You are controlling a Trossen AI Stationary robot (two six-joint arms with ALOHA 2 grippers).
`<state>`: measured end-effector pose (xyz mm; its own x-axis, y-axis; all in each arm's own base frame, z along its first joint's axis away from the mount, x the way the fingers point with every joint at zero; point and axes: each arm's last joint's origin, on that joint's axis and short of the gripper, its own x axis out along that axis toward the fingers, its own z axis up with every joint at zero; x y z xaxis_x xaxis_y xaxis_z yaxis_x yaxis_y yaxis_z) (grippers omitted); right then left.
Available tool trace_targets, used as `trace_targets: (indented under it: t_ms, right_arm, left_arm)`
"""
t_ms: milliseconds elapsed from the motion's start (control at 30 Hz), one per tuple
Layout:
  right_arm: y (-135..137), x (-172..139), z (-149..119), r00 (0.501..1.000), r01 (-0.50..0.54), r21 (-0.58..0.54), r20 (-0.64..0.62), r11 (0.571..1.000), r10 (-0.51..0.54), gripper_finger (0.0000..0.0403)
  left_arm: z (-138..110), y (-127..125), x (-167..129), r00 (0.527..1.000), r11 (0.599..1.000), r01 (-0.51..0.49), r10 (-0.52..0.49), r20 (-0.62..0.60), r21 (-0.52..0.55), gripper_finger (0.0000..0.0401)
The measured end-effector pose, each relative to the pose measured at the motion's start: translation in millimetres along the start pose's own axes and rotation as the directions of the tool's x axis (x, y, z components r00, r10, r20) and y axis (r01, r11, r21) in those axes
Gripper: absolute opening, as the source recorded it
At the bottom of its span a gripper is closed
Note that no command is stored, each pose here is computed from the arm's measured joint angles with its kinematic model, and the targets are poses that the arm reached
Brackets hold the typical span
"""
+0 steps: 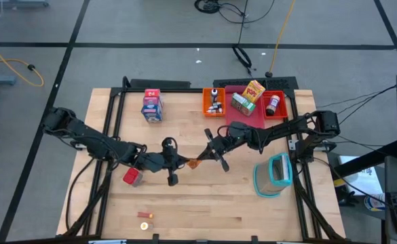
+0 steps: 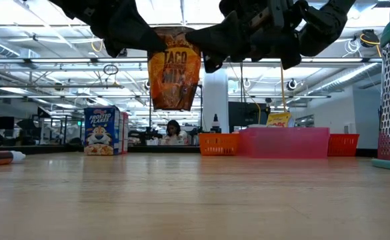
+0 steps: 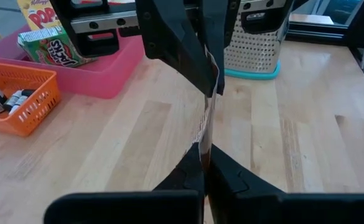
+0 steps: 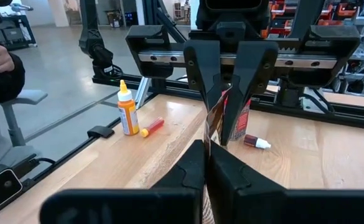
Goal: Pick & Place Kitchen Items
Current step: Put the orange seasoning pack into the red bin
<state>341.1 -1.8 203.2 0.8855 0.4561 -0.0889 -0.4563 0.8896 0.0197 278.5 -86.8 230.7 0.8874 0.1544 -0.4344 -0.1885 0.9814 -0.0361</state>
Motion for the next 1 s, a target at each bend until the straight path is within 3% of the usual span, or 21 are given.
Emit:
trace_targets:
  t_ms: [500,833,1000]
  right_arm:
    - [-10.0,-9.9,1.1,0.996,0.071,0.02,-0.049,0.997,-0.07,0.0]
    - [-4.2,-49.2,26.7,0.941,0.291,-0.055,-0.16,0.955,-0.296,0.0]
    - [7.6,-85.5,28.6,0.87,0.454,-0.075,-0.181,0.888,-0.46,0.0]
  left_arm:
    - [3.1,-3.3,-1.2,0.999,1.0,0.018,-0.018,0.036,0.001,0.0064]
    - [3.1,-2.9,-1.1,0.999,1.0,0.009,-0.009,0.036,0.004,0.0088]
    - [2.4,-2.7,-1.0,1.0,1.0,0.008,-0.008,0.029,0.008,0.0088]
